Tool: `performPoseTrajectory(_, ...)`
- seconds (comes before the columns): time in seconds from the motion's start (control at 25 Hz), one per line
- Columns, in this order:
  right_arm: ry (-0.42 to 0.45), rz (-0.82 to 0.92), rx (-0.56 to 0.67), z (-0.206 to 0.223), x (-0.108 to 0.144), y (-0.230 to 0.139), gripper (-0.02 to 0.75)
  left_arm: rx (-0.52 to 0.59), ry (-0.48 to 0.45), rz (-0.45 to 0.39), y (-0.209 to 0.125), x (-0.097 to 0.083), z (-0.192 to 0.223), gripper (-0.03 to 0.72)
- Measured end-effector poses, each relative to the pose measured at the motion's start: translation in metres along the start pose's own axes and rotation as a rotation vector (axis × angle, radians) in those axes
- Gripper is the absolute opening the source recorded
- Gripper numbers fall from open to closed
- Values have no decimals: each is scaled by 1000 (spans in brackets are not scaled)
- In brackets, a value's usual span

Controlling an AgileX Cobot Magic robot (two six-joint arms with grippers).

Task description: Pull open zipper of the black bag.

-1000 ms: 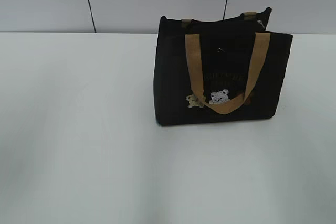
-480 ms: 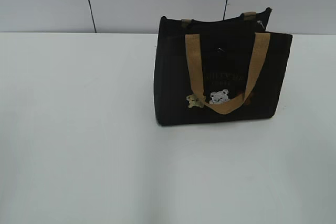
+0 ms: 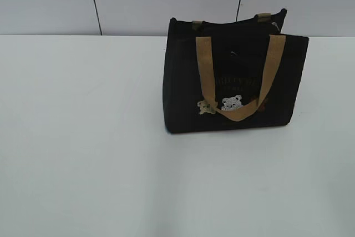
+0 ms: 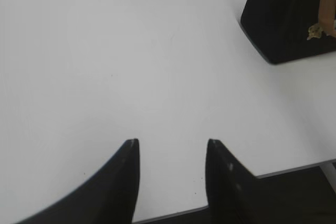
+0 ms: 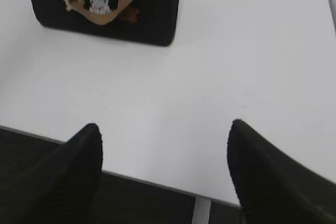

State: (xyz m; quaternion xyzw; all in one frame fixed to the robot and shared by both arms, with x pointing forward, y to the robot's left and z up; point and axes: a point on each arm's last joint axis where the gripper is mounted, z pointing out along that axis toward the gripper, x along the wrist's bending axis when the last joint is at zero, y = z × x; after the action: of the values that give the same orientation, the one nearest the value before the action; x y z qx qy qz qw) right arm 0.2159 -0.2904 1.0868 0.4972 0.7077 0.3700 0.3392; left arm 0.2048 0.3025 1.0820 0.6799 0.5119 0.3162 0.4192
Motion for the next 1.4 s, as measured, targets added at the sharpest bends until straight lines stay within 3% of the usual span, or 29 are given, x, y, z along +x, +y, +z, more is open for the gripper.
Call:
performPoseTrajectory(0.2,14,14,128,35,0,-25,557,17,2,-5,-7,1,15,316)
performPoseTrajectory(0.44,-22,6,63,43,-4,-23,557,-58,-15,-21,-4,0,25,316)
performPoseTrajectory(1.04,-13,18,56,44,-2,-23,557,-42,-22,-27,-7,-1,28,293)
performPoseTrajectory(1.4,-89,47,-8,36,0,-27,557,-43,133,-102,-6,-3,30,260)
